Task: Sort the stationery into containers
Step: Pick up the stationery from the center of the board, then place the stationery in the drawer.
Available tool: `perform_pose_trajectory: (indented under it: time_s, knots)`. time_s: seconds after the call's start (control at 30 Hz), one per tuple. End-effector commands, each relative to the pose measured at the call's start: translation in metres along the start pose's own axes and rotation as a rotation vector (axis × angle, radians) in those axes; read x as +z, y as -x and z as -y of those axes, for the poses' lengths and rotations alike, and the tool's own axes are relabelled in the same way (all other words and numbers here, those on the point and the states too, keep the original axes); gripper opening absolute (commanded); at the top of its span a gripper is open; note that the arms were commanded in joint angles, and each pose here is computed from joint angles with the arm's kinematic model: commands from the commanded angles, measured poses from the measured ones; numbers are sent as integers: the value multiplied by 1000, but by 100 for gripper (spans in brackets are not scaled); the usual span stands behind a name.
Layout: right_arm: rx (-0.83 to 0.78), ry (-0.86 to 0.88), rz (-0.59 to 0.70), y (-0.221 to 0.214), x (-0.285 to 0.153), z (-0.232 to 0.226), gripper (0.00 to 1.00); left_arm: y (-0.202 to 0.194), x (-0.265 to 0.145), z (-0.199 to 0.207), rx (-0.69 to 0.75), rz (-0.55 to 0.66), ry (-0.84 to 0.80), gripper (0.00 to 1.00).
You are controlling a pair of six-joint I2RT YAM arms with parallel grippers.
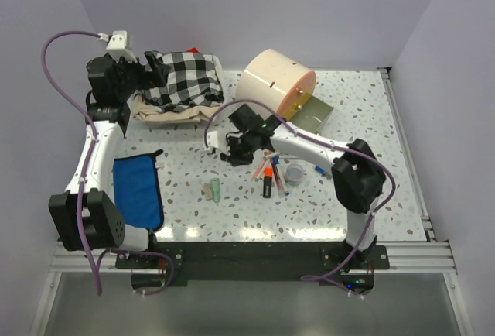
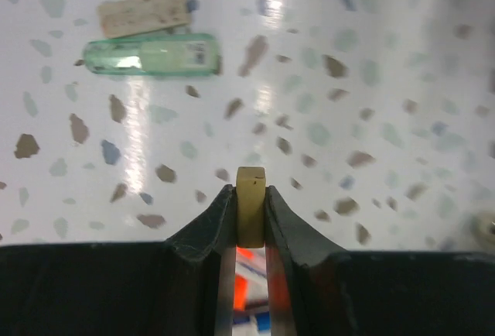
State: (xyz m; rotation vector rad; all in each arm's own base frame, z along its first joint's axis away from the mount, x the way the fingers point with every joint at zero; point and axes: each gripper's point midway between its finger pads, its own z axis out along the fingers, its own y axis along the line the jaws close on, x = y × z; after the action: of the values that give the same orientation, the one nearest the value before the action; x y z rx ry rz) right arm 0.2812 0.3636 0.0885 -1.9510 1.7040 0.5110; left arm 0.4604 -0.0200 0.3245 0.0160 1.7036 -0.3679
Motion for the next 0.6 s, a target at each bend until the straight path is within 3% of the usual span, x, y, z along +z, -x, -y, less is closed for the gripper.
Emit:
perform_pose_trajectory:
  time_s: [0.0, 0.27, 0.57]
  knots:
    - [65, -274, 42, 7, -104, 63, 0, 30, -7, 12, 23, 92, -52, 100]
    - [124, -423, -96, -72, -183, 66, 0, 44, 7, 15, 7, 121, -85, 100]
    - [196, -470, -198, -133, -194, 74, 0, 45, 15, 16, -16, 124, -105, 99]
